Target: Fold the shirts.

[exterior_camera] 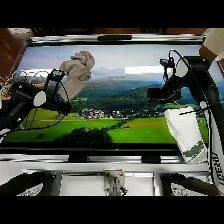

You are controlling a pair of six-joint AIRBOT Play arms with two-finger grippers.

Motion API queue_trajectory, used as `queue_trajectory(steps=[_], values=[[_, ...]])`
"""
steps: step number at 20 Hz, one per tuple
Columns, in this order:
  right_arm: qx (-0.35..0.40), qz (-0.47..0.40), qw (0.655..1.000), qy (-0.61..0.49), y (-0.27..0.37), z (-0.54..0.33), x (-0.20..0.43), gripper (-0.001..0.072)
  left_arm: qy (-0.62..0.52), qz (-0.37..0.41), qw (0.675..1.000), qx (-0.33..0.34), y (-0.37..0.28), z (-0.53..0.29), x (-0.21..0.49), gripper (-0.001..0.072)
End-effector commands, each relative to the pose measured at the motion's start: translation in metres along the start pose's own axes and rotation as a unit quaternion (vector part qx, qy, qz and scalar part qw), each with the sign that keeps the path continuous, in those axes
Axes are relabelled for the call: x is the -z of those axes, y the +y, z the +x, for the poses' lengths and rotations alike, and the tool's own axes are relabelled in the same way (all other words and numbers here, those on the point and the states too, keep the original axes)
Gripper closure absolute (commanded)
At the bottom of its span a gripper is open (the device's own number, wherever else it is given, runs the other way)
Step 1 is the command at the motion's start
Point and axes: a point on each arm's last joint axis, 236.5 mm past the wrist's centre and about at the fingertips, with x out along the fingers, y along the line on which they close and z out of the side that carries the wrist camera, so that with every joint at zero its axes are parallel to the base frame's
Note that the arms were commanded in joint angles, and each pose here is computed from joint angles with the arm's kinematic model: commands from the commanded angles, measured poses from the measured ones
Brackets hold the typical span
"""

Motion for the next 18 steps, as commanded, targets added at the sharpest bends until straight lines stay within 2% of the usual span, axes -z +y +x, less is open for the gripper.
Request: queue_trajectory(steps=[1, 15, 18], values=[[0.0, -0.001, 1.0, 0.0, 0.001, 0.0, 0.0, 0.0166, 0.0, 0.0, 1.0, 0.0, 0.0, 0.0, 0.0, -0.0008], [-0.002, 0.004, 1.0, -0.001, 0.001, 0.0, -0.001, 0.0166, 0.0, 0.0, 1.0, 0.0, 0.0, 0.0, 0.0, -0.0008], [-0.004, 0.001, 1.0, -0.006, 0.002, 0.0, -0.003, 0.0166, -0.049, -0.034, 0.998, 0.008, -0.003, -0.001, -0.023, -0.0008]])
